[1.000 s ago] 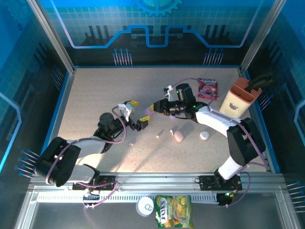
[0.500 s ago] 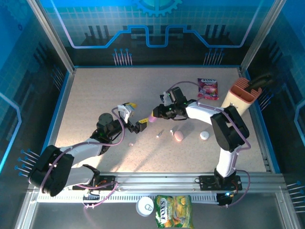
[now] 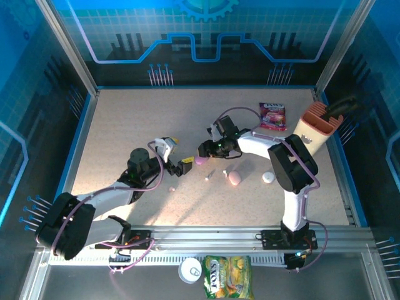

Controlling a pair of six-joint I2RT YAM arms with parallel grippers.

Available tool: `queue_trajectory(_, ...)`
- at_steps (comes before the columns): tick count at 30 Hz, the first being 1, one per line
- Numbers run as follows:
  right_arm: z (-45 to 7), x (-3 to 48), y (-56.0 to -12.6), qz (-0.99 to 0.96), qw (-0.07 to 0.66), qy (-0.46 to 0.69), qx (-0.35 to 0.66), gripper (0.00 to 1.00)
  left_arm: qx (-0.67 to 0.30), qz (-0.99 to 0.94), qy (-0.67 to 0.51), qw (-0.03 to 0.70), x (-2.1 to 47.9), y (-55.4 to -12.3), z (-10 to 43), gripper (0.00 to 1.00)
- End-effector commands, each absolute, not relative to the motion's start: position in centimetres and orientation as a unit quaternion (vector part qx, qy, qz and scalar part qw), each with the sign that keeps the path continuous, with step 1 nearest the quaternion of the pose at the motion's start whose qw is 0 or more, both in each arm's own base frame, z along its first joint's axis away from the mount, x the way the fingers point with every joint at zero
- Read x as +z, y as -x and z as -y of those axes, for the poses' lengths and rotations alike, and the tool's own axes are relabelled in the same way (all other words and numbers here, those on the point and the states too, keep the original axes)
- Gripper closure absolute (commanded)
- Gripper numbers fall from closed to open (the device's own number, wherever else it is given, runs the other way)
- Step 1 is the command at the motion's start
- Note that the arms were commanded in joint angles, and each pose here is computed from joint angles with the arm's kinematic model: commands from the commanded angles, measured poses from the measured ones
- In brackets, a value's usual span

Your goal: Insert wireless bluetooth earbuds into charging case

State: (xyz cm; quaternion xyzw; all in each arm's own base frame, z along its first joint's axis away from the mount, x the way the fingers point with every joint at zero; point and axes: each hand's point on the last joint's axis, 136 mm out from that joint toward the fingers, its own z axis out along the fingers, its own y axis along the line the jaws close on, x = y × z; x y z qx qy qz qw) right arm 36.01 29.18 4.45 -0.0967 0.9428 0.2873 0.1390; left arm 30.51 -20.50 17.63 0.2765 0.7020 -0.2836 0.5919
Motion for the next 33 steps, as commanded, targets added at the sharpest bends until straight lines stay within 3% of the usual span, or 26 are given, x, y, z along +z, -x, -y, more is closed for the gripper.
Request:
queue_trajectory(1, -26.9, 7.9, -36.2, -0.948, 0.193, 0.128, 0.22, 0.39, -0.284, -0.697, -0.277, 0.597, 18.4, -30.8, 20.5, 0.01)
queue_trajectory(7, -21.8, 9.5, -33.4, -0.962, 0.188, 0.169, 0.107, 0.33, -0.282, -0.699, -0.276, 0.596, 18.3, -30.8, 20.4, 0.01)
queue_trajectory(12, -18.1, 8.9, -29.4, -0.976, 0.11, 0.185, 0.037, 0.32, -0.28, -0.699, -0.277, 0.596, 18.1, -31.1, 20.4, 0.01)
queue_trajectory(21, -18.6, 5.5, -26.0, -0.979, 0.001, 0.203, 0.002, 0.33, -0.288, -0.694, -0.278, 0.598, 18.3, -31.6, 20.9, 0.01)
queue_trajectory(33, -18.7, 3.0, -26.4, -0.978, -0.027, 0.206, -0.018, 0.48, -0.282, -0.699, -0.277, 0.597, 18.3, -31.1, 20.5, 0.01)
